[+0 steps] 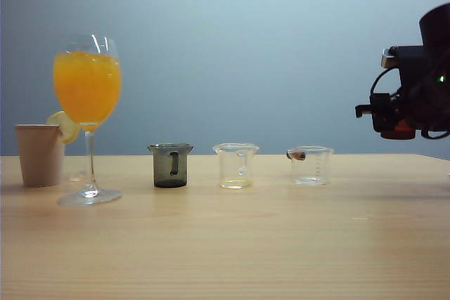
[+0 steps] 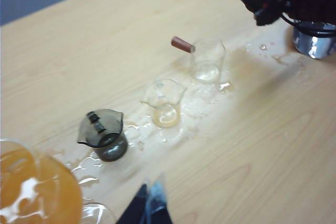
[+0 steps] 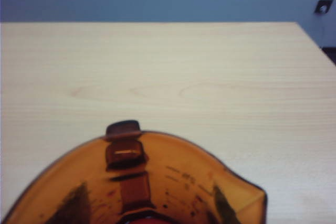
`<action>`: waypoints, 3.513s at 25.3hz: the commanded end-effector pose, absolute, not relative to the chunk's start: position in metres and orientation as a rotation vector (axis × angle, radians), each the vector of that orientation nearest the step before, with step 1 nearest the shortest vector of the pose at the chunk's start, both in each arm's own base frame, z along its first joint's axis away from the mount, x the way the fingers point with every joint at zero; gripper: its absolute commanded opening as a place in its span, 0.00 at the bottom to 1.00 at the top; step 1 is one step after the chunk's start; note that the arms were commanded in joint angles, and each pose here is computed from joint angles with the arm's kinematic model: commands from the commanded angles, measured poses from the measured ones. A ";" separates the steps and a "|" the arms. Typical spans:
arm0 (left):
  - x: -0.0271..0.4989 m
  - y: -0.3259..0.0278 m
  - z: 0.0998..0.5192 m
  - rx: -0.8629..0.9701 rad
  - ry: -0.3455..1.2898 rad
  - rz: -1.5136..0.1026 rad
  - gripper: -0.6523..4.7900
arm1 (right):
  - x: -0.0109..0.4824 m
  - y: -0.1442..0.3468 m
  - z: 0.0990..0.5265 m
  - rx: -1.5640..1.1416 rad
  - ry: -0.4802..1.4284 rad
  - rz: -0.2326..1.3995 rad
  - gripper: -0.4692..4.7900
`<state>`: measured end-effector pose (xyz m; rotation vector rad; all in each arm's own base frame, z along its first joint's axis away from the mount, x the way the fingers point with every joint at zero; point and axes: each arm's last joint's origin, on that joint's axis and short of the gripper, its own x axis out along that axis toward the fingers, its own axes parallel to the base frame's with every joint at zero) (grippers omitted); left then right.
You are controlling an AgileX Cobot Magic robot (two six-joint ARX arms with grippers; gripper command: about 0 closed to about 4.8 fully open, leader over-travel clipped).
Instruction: Pick up the fourth measuring cup from the left, pour the grenadine inside into the goblet, and finally put the measuring cup back in its original place.
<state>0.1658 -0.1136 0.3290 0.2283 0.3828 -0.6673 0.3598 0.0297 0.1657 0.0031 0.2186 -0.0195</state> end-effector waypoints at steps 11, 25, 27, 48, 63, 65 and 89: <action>0.135 -0.034 0.354 0.100 0.309 -0.434 0.11 | 0.320 0.141 0.275 -0.022 0.175 0.398 0.47; 0.134 -0.032 0.355 0.016 0.322 -0.453 0.11 | 0.314 0.264 0.349 -0.022 0.124 0.726 0.47; 0.134 -0.032 0.355 0.016 0.322 -0.453 0.11 | 0.319 0.274 0.349 -0.028 0.137 0.740 0.47; 0.134 -0.032 0.355 0.016 0.323 -0.453 0.11 | 0.333 0.342 0.330 -0.277 0.063 0.910 0.47; 0.134 -0.032 0.355 0.016 0.323 -0.453 0.11 | 0.334 0.344 0.329 -0.537 -0.097 0.917 0.47; 0.134 -0.032 0.355 0.016 0.323 -0.453 0.11 | 0.334 0.347 0.327 -0.537 -0.115 0.916 0.47; 0.134 -0.032 0.355 0.016 0.323 -0.453 0.11 | 0.330 0.357 0.327 -0.736 -0.279 0.891 0.47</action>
